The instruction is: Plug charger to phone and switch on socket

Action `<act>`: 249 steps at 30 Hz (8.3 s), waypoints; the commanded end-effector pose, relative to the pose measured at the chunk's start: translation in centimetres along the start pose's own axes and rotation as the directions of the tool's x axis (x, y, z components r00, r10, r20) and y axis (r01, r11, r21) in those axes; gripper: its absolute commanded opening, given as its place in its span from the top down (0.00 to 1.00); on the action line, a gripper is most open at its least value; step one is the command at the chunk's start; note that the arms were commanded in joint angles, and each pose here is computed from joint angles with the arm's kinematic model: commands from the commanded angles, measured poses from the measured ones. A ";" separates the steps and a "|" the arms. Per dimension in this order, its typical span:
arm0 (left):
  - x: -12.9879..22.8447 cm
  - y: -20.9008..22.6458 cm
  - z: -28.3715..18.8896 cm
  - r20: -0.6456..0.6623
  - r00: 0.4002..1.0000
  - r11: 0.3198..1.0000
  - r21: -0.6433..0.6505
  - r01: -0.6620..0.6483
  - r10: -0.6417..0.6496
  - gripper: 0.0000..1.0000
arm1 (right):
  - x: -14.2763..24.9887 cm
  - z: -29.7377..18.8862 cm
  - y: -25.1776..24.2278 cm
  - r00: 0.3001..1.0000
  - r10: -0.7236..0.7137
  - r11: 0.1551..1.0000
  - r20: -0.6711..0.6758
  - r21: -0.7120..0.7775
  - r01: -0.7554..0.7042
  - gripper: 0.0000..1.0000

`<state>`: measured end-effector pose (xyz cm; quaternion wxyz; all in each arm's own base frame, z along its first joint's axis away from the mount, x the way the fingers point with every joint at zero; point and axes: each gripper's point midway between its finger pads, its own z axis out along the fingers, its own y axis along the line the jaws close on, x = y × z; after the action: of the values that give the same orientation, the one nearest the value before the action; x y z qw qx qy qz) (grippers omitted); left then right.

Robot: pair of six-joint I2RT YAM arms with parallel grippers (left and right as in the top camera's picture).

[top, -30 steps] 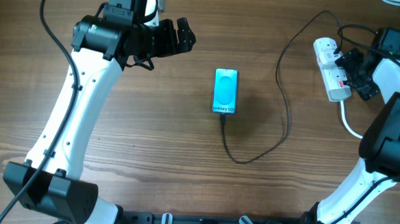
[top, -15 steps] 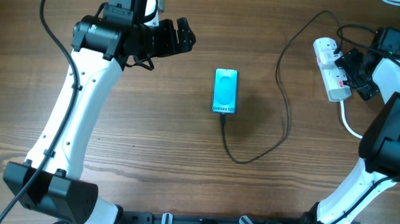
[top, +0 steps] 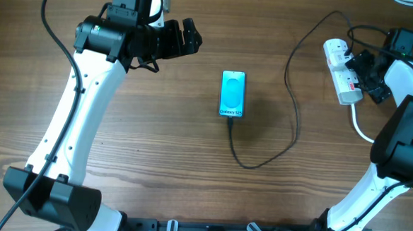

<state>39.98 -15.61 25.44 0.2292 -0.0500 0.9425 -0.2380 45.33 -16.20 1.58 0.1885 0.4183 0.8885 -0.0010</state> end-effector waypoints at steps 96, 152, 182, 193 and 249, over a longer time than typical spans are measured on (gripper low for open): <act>-0.1 0.2 -0.1 0.006 1.000 1.000 -0.008 -0.015 0.015 0.00 | 18.6 -30.0 -5.7 0.964 -0.085 0.930 0.252 -0.327 0.167 0.00; -0.1 0.2 -0.1 0.006 1.000 1.000 -0.008 -0.015 0.015 0.00 | 22.2 -31.8 -0.3 0.464 -0.124 0.423 0.877 -0.376 0.824 0.00; -0.1 0.2 -0.1 0.006 1.000 1.000 -0.008 -0.015 0.015 0.00 | 20.0 -28.1 -0.2 0.359 0.020 0.515 0.933 -0.318 0.796 0.00; -0.1 0.2 -0.1 0.006 1.000 1.000 -0.008 -0.015 0.015 0.00 | 20.2 -24.7 -1.1 0.359 -0.134 0.566 0.924 -0.226 0.793 0.00; -0.1 0.2 -0.1 0.006 1.000 1.000 -0.008 -0.015 0.015 0.00 | 19.6 -24.5 -1.5 0.315 -0.170 0.594 0.934 -0.158 0.789 0.00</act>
<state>40.00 -15.54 25.42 0.2297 -0.0507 0.9427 -0.2364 24.70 1.30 17.29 0.7034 -0.0359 0.7098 0.0141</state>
